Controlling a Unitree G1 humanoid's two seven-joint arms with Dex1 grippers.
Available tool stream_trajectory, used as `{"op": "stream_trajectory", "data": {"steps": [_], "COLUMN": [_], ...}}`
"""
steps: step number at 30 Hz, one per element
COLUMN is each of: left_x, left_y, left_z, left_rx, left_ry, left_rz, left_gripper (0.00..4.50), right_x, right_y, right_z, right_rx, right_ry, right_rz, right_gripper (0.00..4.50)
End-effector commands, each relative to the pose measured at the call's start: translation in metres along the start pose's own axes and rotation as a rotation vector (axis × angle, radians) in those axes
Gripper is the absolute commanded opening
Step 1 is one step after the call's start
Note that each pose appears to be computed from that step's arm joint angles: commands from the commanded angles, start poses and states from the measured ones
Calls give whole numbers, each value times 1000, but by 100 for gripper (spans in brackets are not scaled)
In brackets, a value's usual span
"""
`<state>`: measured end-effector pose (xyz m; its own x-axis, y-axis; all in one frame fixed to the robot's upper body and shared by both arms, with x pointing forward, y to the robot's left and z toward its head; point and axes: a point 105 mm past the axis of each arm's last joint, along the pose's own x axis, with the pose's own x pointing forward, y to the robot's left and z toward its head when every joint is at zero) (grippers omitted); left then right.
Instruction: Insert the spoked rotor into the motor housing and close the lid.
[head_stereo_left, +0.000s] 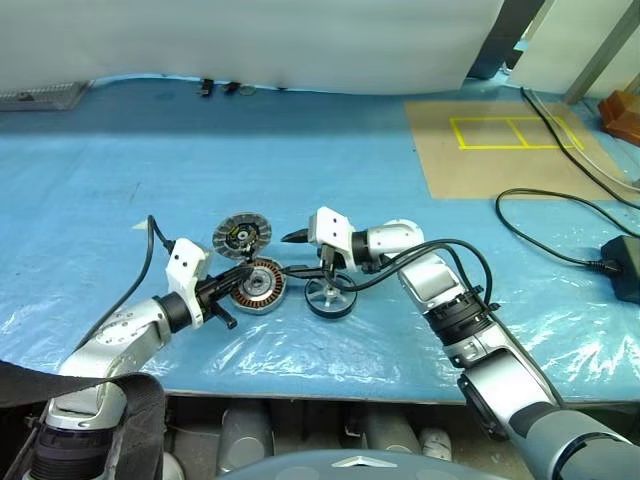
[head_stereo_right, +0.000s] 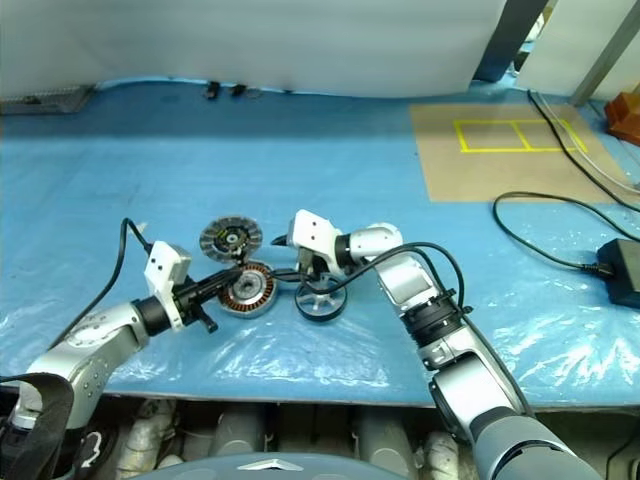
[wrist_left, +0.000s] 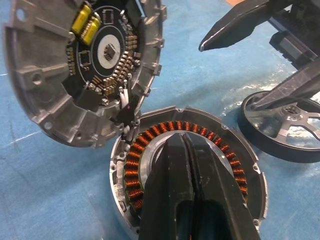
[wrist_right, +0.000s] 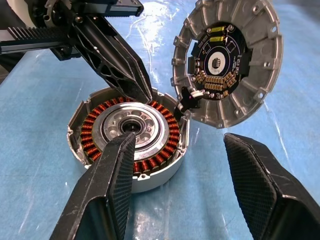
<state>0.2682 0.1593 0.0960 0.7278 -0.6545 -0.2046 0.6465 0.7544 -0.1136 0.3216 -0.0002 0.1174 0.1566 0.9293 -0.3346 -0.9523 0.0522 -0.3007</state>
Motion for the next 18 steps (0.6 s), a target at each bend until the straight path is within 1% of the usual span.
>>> {"op": "stream_trajectory", "data": {"steps": [1,4,7,9,13,15,18], "left_x": [-7,-12,-14,-17,-20,-19,-14], "left_y": [-12,-21,-31,-42,-63,-68,-63], "left_z": [13,17,24,24,9,2,10], "left_rx": [86,126,167,181,180,183,179], "left_ry": [-78,-127,-200,-231,-197,-174,-206], "left_rz": [-26,-30,-24,-24,-64,-72,-30], "left_gripper": [3,3,3,3,3,3,3], "right_x": [-17,-34,-48,-57,-69,-71,-69], "right_y": [-1,4,5,8,11,13,13], "right_z": [20,23,20,15,7,1,-6], "right_rx": [46,98,98,101,71,49,17], "right_ry": [-53,-32,42,104,197,237,275], "right_rz": [53,135,179,214,253,269,273], "right_gripper": [288,288,288,288,288,288,288]}}
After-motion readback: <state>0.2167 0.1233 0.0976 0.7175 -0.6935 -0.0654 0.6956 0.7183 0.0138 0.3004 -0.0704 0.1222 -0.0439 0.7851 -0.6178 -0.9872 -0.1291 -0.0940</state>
